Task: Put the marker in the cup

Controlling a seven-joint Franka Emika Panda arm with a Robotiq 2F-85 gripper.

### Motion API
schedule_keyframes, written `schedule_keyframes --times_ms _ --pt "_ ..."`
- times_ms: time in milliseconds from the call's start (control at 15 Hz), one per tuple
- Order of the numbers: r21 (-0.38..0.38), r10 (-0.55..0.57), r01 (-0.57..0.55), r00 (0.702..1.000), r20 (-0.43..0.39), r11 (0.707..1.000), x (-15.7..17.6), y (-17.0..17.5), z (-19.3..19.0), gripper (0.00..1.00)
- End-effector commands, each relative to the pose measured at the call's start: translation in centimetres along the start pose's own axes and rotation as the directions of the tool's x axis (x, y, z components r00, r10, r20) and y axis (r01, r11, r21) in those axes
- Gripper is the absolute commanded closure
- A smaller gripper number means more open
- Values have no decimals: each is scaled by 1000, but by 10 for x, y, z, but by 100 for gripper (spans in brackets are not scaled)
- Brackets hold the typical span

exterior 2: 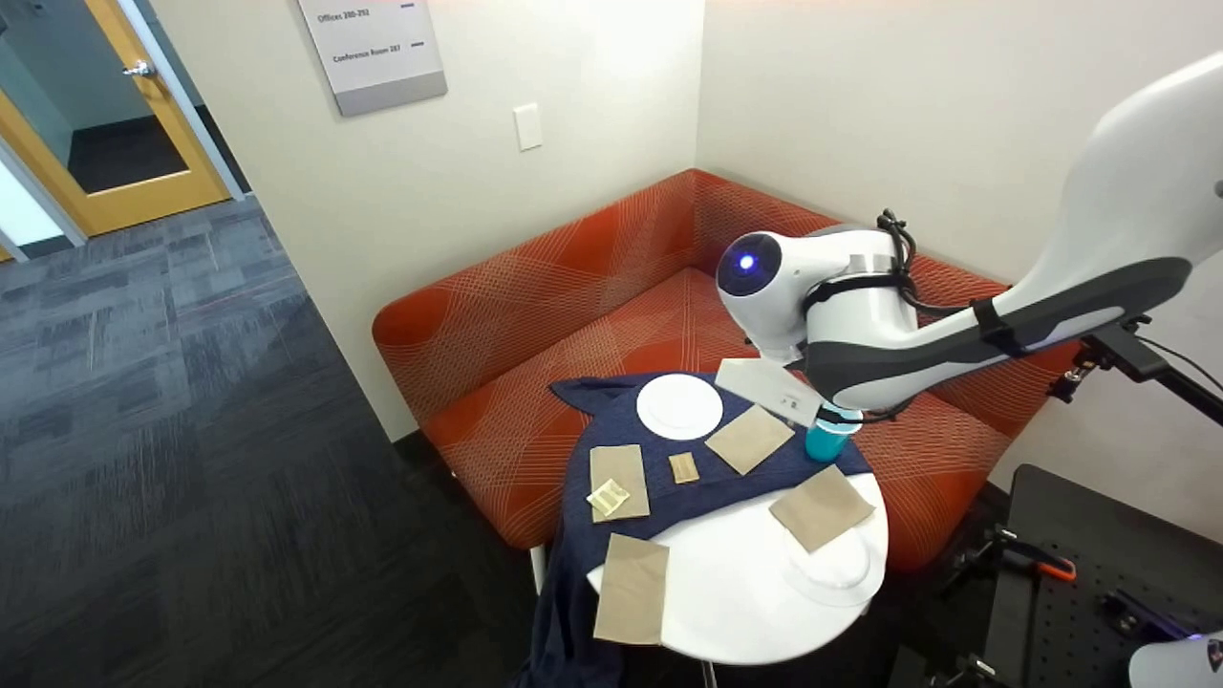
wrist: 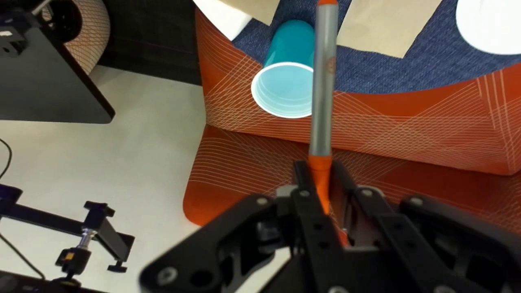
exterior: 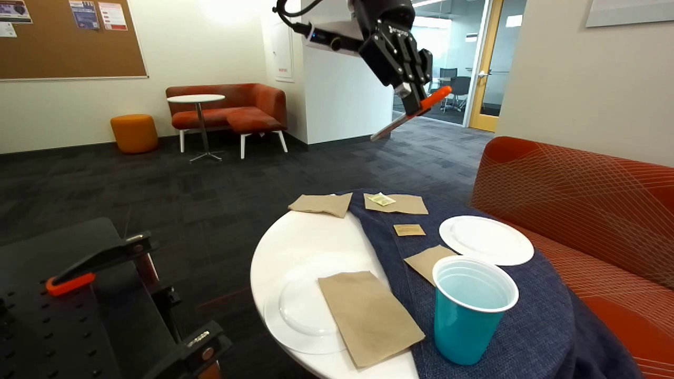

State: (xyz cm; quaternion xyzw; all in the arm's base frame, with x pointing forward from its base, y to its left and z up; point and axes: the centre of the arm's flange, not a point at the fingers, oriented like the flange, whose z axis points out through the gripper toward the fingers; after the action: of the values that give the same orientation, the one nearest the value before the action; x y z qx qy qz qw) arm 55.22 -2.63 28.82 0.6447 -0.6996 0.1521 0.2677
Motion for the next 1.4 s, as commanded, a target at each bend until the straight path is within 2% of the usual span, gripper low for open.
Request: schedule_keyframes --times_ms 0,267,533,933,1067,1333 --pt "-57 71 -76 994 -83 995 11 -5 -6 96" --pt "-83 83 -98 981 -176 992 25 -6 -4 96" --pt "-93 48 -77 960 -276 993 33 -10 3 96" --pt "-101 17 -68 900 -436 993 34 -13 24 96" --pt "-97 41 -97 883 -467 991 33 -11 32 96" --pt "-76 132 -190 871 -474 979 32 -13 48 96"
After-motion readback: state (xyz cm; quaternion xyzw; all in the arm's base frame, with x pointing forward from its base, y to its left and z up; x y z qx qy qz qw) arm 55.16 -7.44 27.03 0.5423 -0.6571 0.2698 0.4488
